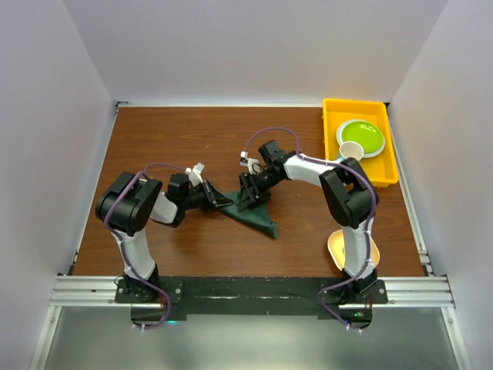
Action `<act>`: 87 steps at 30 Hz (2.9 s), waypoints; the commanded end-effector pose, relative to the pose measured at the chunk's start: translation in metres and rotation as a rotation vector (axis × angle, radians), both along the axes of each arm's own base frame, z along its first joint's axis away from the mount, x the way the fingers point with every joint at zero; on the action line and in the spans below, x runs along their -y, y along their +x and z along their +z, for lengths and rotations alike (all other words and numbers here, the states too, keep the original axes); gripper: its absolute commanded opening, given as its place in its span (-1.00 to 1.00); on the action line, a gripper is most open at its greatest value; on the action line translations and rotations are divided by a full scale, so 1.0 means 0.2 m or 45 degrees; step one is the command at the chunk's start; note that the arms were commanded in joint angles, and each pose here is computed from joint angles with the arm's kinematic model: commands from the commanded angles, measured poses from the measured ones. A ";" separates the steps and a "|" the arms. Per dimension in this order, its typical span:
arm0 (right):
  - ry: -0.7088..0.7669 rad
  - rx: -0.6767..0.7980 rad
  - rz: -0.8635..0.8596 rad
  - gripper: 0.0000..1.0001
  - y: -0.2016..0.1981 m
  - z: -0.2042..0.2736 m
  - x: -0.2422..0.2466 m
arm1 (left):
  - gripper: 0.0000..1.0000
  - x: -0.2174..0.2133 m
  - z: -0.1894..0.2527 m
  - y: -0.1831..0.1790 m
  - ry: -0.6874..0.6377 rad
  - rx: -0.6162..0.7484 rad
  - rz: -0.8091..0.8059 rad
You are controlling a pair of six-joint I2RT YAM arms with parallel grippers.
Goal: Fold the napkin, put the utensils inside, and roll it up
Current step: Roll the napkin with the utensil
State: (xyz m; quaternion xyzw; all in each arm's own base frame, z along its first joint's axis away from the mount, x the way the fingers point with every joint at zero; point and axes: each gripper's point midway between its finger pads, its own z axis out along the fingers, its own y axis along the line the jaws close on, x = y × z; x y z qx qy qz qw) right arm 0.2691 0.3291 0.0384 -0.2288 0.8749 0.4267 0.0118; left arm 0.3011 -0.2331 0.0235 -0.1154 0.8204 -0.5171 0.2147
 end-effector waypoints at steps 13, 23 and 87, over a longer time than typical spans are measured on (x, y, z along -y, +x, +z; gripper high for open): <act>-0.377 0.213 -0.052 -0.08 -0.26 0.00 0.43 | -0.90 -0.01 -0.07 0.02 0.141 -0.070 -0.058; -0.592 0.495 -0.043 0.00 -0.21 0.04 0.52 | -0.92 -0.02 -0.09 0.01 0.200 -0.136 -0.086; 0.305 -0.245 0.086 -0.88 -0.18 -0.12 -0.11 | -0.48 -0.04 0.45 0.06 0.056 0.006 -0.009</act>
